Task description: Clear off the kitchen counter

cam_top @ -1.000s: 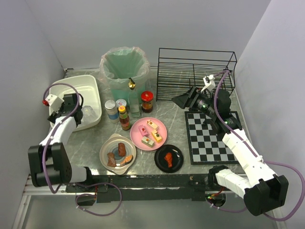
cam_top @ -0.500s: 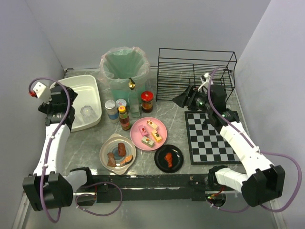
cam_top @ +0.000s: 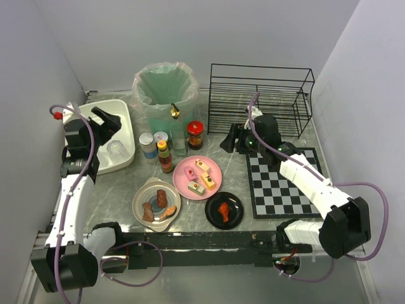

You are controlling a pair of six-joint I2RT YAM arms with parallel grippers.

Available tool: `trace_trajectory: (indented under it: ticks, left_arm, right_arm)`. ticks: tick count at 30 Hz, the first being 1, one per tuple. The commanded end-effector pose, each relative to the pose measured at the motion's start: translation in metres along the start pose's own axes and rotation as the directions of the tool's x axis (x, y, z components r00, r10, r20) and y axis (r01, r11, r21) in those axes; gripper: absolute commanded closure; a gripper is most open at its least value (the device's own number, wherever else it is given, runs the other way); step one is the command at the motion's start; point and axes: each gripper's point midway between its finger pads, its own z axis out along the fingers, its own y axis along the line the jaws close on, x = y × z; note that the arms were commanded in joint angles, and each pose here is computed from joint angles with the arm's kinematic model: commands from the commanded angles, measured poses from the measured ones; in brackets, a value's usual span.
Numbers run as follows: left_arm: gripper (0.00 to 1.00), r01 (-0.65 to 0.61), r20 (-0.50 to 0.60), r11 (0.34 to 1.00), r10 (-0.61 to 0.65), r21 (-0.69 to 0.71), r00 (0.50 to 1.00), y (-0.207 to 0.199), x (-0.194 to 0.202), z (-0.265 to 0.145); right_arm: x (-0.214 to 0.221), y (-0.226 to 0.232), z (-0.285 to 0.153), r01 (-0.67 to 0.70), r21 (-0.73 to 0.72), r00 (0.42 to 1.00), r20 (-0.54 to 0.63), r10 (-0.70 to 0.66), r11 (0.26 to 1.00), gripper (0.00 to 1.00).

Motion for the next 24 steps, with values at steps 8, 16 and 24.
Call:
trace_trajectory:
  ticks: [8, 16, 24]
  left_arm:
    - [0.01, -0.044, -0.042, 0.986, 0.051, 0.160, 0.998, -0.022, 0.013, -0.013]
    - [0.01, -0.035, -0.059, 0.982, 0.047, 0.186, 0.997, -0.025, 0.019, -0.013]
    - [0.01, -0.031, -0.069, 0.980, 0.045, 0.197, 0.997, -0.026, 0.022, -0.014]
  right_arm:
    - [0.011, 0.006, 0.020, 0.061, 0.006, 0.998, -0.004, -0.061, 0.998, 0.27]
    - [0.024, -0.009, 0.031, 0.047, 0.068, 0.997, -0.064, -0.042, 0.997, 0.27]
    - [0.067, -0.028, 0.053, -0.019, 0.091, 0.984, -0.177, 0.035, 0.996, 0.28]
